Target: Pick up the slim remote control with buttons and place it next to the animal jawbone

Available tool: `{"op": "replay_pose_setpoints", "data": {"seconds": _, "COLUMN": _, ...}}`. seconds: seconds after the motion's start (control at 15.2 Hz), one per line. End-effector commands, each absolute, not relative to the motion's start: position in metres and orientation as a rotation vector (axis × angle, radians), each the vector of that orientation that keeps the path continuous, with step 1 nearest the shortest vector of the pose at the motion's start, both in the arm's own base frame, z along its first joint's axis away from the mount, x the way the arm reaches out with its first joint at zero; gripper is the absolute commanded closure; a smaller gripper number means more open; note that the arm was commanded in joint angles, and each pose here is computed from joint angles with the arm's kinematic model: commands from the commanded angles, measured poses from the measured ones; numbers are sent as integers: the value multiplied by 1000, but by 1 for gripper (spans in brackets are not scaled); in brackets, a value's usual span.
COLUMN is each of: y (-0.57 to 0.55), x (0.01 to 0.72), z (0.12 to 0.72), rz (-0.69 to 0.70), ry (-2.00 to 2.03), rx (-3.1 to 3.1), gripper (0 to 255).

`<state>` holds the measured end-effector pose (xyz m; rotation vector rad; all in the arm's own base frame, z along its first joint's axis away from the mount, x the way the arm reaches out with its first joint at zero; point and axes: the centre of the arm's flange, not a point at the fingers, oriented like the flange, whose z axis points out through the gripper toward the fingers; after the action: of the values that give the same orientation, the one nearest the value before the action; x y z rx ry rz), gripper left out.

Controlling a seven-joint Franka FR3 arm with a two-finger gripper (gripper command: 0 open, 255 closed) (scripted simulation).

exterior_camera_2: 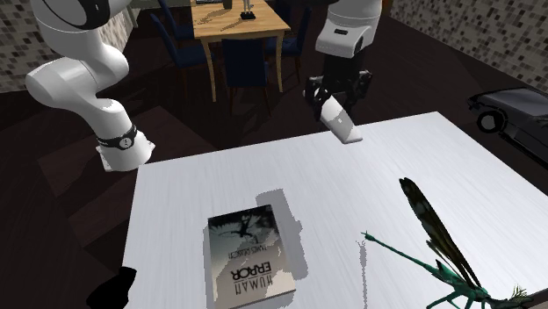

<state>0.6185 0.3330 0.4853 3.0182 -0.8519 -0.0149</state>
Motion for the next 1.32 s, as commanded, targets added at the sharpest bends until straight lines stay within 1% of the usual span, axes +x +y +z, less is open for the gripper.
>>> {"op": "replay_pose_setpoints", "data": {"seconds": 0.0, "y": 333, "x": 618, "z": 496, "rz": -15, "ry": -852, "rx": 3018, "gripper": 255}}
{"op": "replay_pose_setpoints", "data": {"seconds": 1.25, "y": 333, "x": 618, "z": 595, "rz": -15, "ry": -852, "rx": 3018, "gripper": 255}}
